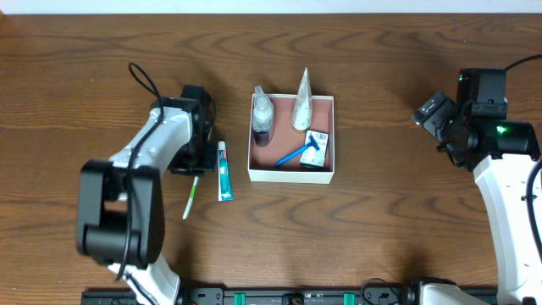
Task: Pack container
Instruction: 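Carry the toothbrush over the box and open the left gripper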
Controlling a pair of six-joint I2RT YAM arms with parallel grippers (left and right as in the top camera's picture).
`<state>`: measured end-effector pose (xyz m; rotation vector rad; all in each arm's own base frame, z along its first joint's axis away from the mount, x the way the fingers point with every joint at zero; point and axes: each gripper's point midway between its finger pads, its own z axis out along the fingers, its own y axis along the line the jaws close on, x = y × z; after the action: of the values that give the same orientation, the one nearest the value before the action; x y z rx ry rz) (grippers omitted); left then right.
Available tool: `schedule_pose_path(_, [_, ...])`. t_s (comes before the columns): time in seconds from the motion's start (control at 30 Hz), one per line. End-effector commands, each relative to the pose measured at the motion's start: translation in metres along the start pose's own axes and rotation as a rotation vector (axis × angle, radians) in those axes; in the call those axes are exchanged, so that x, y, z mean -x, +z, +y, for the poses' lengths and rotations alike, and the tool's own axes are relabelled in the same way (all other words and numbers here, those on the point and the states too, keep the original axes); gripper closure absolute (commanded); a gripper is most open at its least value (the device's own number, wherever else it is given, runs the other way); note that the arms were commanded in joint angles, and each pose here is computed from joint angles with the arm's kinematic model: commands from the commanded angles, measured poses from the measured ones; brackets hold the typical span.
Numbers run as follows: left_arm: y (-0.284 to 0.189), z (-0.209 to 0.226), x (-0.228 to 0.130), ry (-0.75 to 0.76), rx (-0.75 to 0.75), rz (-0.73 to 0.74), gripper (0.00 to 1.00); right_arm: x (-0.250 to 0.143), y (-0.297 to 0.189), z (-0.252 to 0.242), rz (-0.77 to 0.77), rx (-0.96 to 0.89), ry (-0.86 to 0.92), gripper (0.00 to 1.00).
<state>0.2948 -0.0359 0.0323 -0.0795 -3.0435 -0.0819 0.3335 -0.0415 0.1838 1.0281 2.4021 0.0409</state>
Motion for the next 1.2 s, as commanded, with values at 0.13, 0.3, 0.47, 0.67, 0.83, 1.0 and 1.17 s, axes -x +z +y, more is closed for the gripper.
schedule_pose_path(0.13, [-0.122,-0.002,0.022,-0.003,-0.021,-0.395,0.94,0.003,-0.001,0.0,-0.007,-0.002,-0.008,0.01])
schedule_pose_path(0.3, [-0.166,-0.033,0.005,0.109,-0.053,-0.54,0.94,0.003,-0.001,0.0,-0.007,-0.002,-0.008,0.01])
schedule_pose_path(0.47, [-0.177,-0.105,-0.015,0.565,-0.116,-0.594,0.94,0.003,-0.001,0.0,-0.007,-0.002,-0.008,0.01])
schedule_pose_path(0.67, [-0.166,-0.176,-0.023,1.097,-0.068,-0.667,0.94,0.003,-0.001,0.0,-0.007,-0.002,-0.008,0.01])
schedule_pose_path(0.83, [-0.149,-0.209,-0.011,1.337,-0.015,-0.693,0.94,0.003,-0.001,0.0,-0.007,-0.002,-0.008,0.01])
schedule_pose_path(1.0, [-0.118,-0.221,0.012,1.339,-0.012,-0.652,0.94,0.003,-0.001,0.0,-0.007,-0.002,-0.008,0.01])
schedule_pose_path(1.17, [-0.087,-0.223,0.034,1.32,0.029,-0.611,0.92,0.003,-0.001,0.0,-0.007,-0.002,-0.008,0.01])
